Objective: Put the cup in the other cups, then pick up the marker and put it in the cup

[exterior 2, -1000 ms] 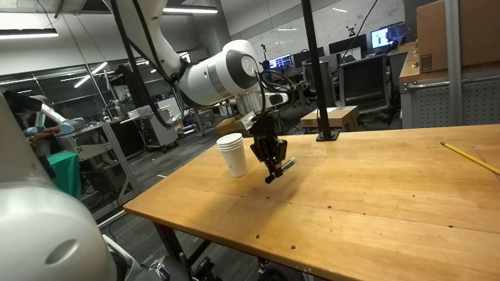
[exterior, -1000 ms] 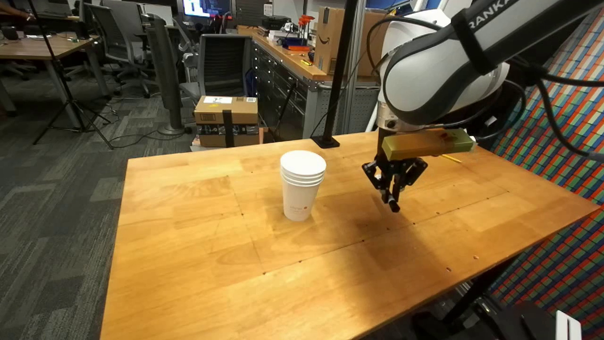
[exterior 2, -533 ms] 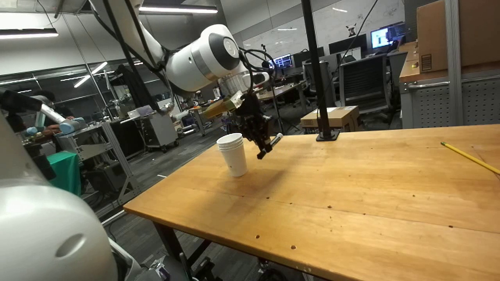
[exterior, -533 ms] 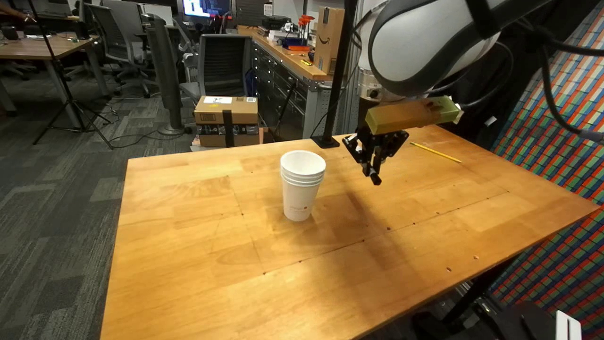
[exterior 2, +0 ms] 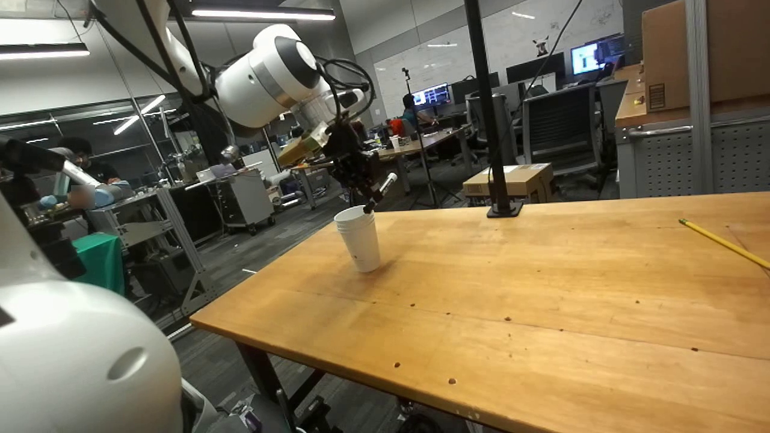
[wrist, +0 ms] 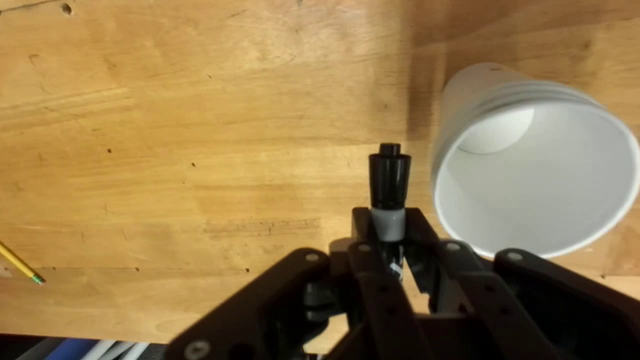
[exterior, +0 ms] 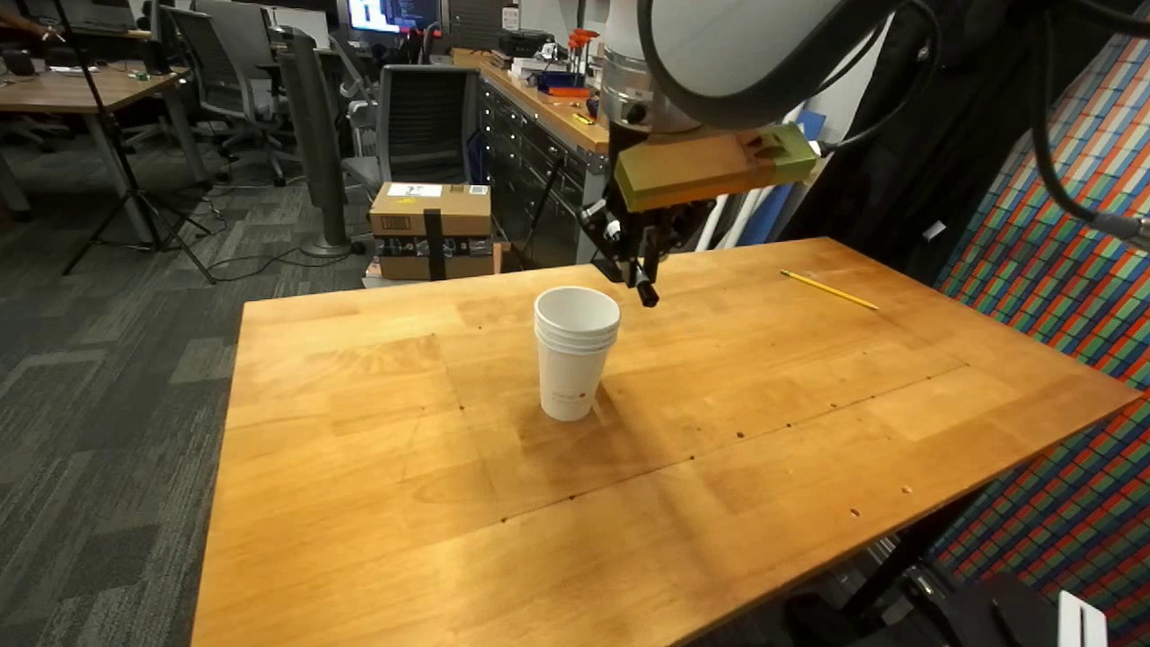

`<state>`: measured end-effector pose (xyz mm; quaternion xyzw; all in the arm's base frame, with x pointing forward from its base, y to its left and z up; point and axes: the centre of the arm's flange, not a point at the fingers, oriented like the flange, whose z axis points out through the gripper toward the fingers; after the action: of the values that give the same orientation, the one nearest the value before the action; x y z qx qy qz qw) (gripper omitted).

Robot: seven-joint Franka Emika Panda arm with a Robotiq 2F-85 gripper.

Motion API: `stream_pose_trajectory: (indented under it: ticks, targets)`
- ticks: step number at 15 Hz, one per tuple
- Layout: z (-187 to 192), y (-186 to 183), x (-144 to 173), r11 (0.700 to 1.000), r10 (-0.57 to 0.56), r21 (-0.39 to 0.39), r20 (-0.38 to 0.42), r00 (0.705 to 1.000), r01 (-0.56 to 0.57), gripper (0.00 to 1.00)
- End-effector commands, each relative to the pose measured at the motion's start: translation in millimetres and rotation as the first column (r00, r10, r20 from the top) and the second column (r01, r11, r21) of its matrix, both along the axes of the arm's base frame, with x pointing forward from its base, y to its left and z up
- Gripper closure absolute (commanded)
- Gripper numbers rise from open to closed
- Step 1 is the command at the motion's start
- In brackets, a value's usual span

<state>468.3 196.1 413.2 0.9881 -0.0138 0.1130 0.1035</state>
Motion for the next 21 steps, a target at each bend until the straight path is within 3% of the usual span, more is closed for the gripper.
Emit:
stream_pose_trajectory:
  ticks: [1,8,12,21]
  targets:
    - [24.2,27.6,-1.2,0.999,-0.042,0.01,0.104,0.994,0.041,0.9]
    - [35.3,47.4,-15.9,0.989,-0.148,0.051,0.207,0.967,0.14,0.9]
    - [32.0,58.2,-25.6,0.976,-0.206,0.109,0.217,0.954,0.186,0.9]
    - [11.4,77.5,-47.1,0.964,-0.227,0.191,0.233,0.946,0.184,0.9]
